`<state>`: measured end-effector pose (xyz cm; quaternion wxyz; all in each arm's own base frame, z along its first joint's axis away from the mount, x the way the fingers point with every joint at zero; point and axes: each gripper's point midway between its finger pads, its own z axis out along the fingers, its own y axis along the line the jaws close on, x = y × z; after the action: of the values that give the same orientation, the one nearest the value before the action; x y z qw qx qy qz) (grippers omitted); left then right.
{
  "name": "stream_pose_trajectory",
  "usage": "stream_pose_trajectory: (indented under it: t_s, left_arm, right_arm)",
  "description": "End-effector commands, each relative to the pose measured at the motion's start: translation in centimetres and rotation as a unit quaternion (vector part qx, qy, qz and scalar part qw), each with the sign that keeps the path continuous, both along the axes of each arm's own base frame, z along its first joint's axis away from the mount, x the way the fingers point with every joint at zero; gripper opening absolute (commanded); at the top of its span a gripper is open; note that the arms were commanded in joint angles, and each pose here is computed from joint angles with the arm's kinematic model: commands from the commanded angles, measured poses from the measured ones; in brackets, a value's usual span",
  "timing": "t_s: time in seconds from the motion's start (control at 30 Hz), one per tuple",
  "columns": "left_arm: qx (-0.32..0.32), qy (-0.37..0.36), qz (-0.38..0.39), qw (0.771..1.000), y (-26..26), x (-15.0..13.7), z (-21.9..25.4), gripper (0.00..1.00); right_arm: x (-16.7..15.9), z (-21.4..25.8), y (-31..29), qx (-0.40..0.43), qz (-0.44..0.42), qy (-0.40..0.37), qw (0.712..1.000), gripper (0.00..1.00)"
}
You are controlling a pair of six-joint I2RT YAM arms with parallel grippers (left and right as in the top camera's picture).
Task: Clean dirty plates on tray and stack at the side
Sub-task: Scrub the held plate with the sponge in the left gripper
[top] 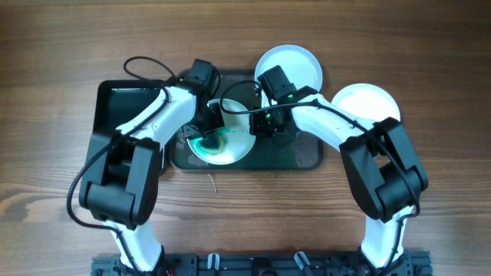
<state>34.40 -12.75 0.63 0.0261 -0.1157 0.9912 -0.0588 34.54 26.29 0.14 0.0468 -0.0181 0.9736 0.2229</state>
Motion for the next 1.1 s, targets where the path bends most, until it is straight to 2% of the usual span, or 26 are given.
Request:
stream_pose_trajectory:
  t_s: [0.0,0.07,0.17,0.2,0.3,0.37,0.47,0.6,0.63,0.7,0.8,0.93,1.07]
  left_arm:
    - [-0.125,0.052,-0.111,0.985,-4.0,-3.4,-1.3,0.04]
    - [-0.276,0.039,-0.197,0.94,-8.5,-4.5,1.4,0.04]
    - [-0.279,0.022,-0.199,0.939,-8.8,-3.7,1.5,0.04]
    - [-0.262,0.018,-0.181,0.948,-8.4,-3.0,1.2,0.04]
    - [-0.14,0.005,-0.085,0.986,-5.0,-0.4,-0.2,0.04]
    - [-0.053,-0.018,-0.028,0.998,-2.2,1.5,-0.2,0.04]
    - [0.085,-0.063,0.064,0.992,2.6,4.0,1.3,0.04]
    - [0.173,-0.074,0.098,0.977,5.8,3.7,1.9,0.04]
    - [0.177,-0.068,0.096,0.977,6.0,3.4,1.9,0.04]
    - [0.158,-0.047,0.081,0.983,5.2,2.6,1.6,0.04]
    - [0.014,0.011,-0.022,1.0,-0.2,0.6,1.1,0.04]
    - [-0.141,0.043,-0.091,0.985,-5.7,-1.2,2.3,0.04]
    - [-0.198,0.041,-0.102,0.974,-7.8,-1.3,3.2,0.04]
  right_arm:
    - [-1.2,-1.1,0.6,0.022,0.026,0.029,0.999,0.04]
    - [-1.3,-1.0,0.5,0.023,0.026,0.031,0.999,0.04]
    - [-1.3,-1.1,0.5,0.022,0.029,0.03,0.999,0.04]
    - [-1.3,-1.1,0.5,0.022,0.029,0.031,0.999,0.04]
    - [-1.4,-1.1,0.5,0.021,0.029,0.031,0.999,0.04]
    - [-1.4,-1.1,0.5,0.022,0.029,0.031,0.999,0.04]
    - [-1.4,-1.1,0.5,0.021,0.029,0.031,0.999,0.04]
    - [-1.4,-1.1,0.4,0.021,0.03,0.031,0.999,0.04]
    - [-1.4,-1.1,0.4,0.021,0.03,0.031,0.999,0.04]
    - [-1.4,-1.1,0.5,0.022,0.029,0.032,0.999,0.04]
    - [-2.0,-0.9,0.7,0.032,0.029,0.048,0.998,0.04]
    - [-2.1,-0.8,0.8,0.037,0.031,0.051,0.998,0.04]
    - [-2.1,-0.8,0.9,0.038,0.031,0.05,0.998,0.04]
